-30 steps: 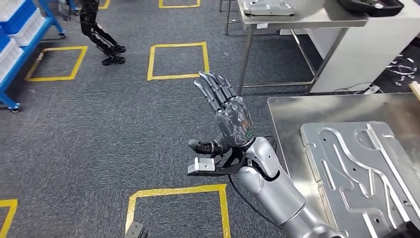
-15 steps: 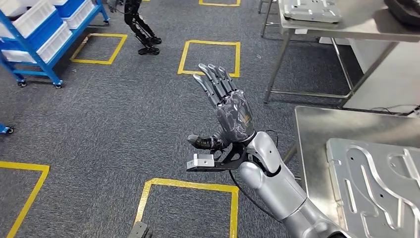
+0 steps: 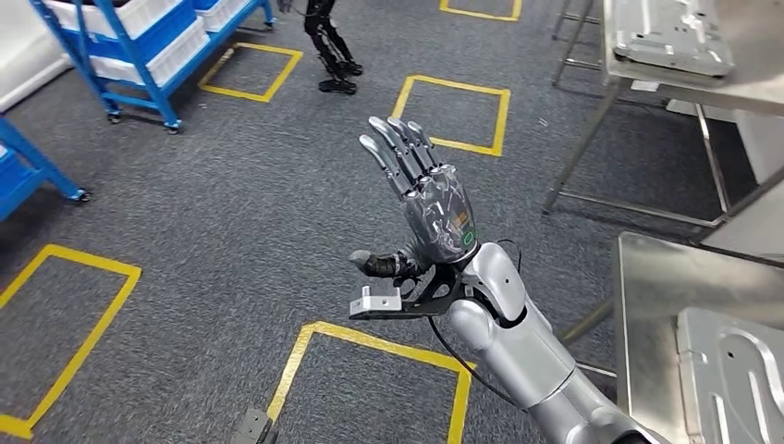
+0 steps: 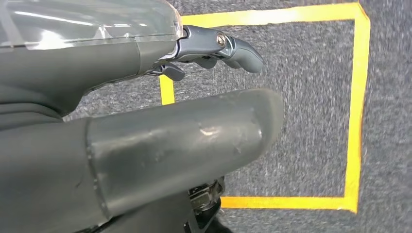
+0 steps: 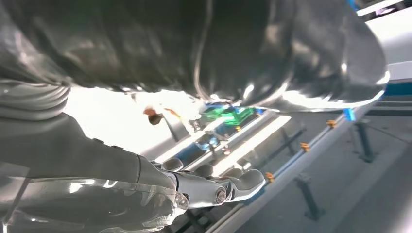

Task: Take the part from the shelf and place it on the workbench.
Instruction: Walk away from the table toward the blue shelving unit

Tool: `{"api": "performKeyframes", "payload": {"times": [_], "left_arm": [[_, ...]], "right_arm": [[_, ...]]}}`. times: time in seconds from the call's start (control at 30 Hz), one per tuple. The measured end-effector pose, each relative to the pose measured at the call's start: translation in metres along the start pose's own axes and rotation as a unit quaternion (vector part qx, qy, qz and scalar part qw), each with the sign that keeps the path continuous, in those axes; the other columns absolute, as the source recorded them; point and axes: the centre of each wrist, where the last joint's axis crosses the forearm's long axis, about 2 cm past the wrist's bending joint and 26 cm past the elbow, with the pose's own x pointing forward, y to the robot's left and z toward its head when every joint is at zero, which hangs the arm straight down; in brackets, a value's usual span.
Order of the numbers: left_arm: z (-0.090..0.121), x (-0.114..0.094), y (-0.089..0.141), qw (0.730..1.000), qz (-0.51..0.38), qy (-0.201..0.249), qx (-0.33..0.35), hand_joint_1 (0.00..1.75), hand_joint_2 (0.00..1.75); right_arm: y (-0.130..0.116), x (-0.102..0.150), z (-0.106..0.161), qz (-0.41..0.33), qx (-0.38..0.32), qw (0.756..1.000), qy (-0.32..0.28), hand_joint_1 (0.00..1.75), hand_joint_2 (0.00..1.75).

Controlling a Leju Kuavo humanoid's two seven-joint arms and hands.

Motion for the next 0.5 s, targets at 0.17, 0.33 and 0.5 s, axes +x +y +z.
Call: {"api": "performKeyframes", "payload": {"times": [0.17,0.33,0.5], "left_arm": [[0.0014,-0.0021,-0.0010,1.000,-0.001,0.003,0.000,0.00,0.00],[0.0003,-0.0004,-0.0003,1.000,-0.002,0.002,0.001,0.00,0.00],[-0.0004,0.0006,0.0002,1.000,-0.005,0.001,0.002,0.00,0.00]], "right_arm": [[-0.0004,0.0000,-0.0008,0.000,-0.001,1.000,-0.001,0.00,0.00],[-0.0006,0.0002,-0.0010,0.000,-0.001,1.000,-0.001,0.00,0.00],[-0.0012,-0.0001,-0.0027,0.001,-0.002,1.000,-0.002,0.00,0.00]]}}
